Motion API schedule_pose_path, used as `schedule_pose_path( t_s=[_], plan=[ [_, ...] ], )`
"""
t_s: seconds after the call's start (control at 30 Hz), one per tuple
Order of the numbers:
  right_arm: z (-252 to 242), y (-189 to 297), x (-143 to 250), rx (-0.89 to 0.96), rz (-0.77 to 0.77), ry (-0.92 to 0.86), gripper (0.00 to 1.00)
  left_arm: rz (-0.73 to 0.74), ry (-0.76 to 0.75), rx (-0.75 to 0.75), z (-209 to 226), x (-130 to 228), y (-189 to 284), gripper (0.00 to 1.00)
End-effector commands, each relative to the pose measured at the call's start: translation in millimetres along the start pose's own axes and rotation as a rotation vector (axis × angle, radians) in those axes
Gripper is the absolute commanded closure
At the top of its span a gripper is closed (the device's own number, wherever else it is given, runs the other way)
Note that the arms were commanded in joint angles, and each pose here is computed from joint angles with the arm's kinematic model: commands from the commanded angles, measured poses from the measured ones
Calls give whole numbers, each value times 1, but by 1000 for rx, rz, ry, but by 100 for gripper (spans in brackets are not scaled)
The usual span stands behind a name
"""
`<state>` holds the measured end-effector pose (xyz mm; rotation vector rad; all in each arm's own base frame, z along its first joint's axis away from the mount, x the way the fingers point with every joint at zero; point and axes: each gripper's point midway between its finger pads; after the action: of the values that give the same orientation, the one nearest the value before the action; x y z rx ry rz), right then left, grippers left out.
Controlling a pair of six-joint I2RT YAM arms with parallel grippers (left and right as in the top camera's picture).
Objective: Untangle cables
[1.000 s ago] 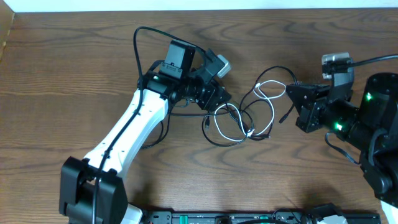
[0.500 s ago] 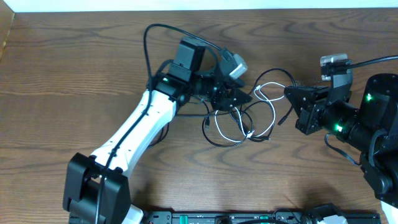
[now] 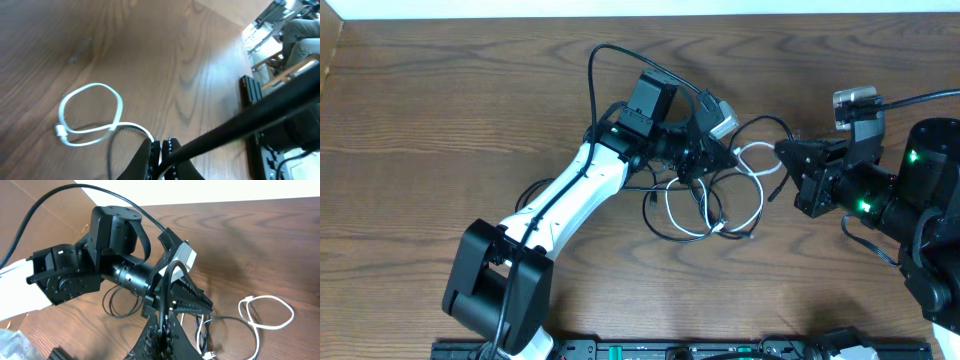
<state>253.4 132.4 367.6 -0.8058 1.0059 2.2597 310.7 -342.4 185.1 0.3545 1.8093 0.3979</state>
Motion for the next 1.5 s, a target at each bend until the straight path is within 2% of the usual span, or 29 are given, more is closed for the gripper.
schedule_pose_path(
  t_s=[0.0,0.17,0.3,0.5,0.57,0.6,0.63,0.67,0.7,0.73,0.83,0.9,0.93,1.23,1.47],
  plan=[
    [2,7,-6,2,-24,21,99,12,23,-69,16,0,5,92],
    [-28,5,-4,147,-18,-10,99,-9,75,-113,28,-3,26,93],
    [-66,-3,2,333,17,-39,99,-18,96,-149,27,-8,50,93],
    [-112,-31,5,523,93,-59,99,-65,74,-217,14,-31,96,92],
    [-126,-44,7,568,127,-65,96,-88,57,-246,10,-39,112,92],
    [-133,-53,9,585,149,-69,92,-100,49,-261,9,-43,120,92],
    [-138,-60,11,591,168,-73,81,-115,50,-278,7,-48,128,92],
    [-142,-67,14,599,188,-77,57,-126,57,-294,7,-50,135,92],
    [-146,-75,17,603,212,-82,44,-139,56,-309,6,-54,142,92],
    [-149,-83,21,603,237,-86,38,-150,60,-322,5,-56,149,92],
    [-144,-110,39,531,336,-81,28,-175,72,-349,3,-62,162,92],
    [-137,-122,48,490,374,-77,14,-184,76,-356,1,-64,166,92],
    [-132,-129,52,466,390,-72,11,-188,76,-357,0,-65,167,92],
    [-92,-159,69,355,431,28,9,-220,97,-353,-13,-75,175,92],
    [-95,-182,73,329,441,87,12,-248,83,-334,-28,-85,181,92]
  ],
)
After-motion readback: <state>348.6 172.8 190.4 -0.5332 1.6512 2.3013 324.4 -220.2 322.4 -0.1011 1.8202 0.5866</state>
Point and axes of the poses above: each gripper's point midway between its finger pads, its own y axis back along the fingers, its own z axis along the line the jaws close on, x = y × z, and after that the axes turned 9 degrees about -y, right-handed
